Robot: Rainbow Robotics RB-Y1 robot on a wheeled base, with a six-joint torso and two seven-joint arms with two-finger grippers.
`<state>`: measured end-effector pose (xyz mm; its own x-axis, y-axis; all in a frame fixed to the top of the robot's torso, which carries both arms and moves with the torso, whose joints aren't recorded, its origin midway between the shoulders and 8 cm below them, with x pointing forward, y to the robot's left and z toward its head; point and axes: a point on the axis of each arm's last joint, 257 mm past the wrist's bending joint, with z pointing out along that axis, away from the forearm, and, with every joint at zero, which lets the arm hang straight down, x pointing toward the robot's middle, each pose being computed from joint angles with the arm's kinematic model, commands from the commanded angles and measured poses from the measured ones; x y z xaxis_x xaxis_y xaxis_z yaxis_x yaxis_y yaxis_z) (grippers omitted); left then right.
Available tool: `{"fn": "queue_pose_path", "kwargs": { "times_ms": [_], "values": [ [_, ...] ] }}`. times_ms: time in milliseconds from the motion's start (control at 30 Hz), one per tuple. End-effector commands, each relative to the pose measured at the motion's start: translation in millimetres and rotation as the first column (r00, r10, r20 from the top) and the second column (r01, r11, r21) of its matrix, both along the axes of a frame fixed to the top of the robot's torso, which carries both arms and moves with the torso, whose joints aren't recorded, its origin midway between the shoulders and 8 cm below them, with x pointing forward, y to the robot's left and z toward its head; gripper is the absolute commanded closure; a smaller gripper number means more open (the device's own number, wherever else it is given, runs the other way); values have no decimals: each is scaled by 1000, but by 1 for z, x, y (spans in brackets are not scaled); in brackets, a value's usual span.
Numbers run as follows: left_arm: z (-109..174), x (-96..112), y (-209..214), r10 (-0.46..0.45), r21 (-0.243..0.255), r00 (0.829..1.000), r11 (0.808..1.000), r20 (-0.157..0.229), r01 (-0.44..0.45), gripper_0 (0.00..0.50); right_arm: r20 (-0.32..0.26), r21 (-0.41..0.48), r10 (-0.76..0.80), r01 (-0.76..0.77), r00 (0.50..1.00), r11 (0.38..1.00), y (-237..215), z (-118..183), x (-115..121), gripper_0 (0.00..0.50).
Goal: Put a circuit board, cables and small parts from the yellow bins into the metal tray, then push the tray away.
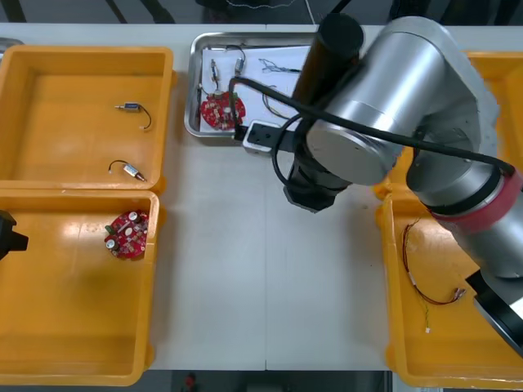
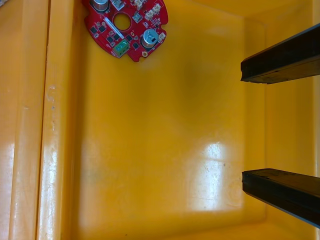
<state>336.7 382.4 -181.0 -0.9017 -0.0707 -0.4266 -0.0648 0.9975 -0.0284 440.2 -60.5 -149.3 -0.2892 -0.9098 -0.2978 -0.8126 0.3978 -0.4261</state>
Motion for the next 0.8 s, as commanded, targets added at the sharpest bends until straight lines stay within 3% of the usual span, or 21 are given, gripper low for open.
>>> {"fn": "queue_pose_path", "kwargs": {
  "times_ms": [33,200,433,800],
  "values": [
    [3,-7,6,-88,78,996,993,-14,89,0,63,179,-127,114,990,977,-5,27,-11,0],
    [3,-7,6,-88,78,996,993,-14,89,0,61,313,-266,235,962,920,-21,40,-18,0],
    [3,-7,6,-88,78,996,993,-14,89,0,-16,429,-475,435,880,791,-69,36,-26,0],
    [3,-7,6,-88,78,996,993,-14,89,0,-107,467,-678,639,727,612,-164,32,-36,0]
  ]
}}
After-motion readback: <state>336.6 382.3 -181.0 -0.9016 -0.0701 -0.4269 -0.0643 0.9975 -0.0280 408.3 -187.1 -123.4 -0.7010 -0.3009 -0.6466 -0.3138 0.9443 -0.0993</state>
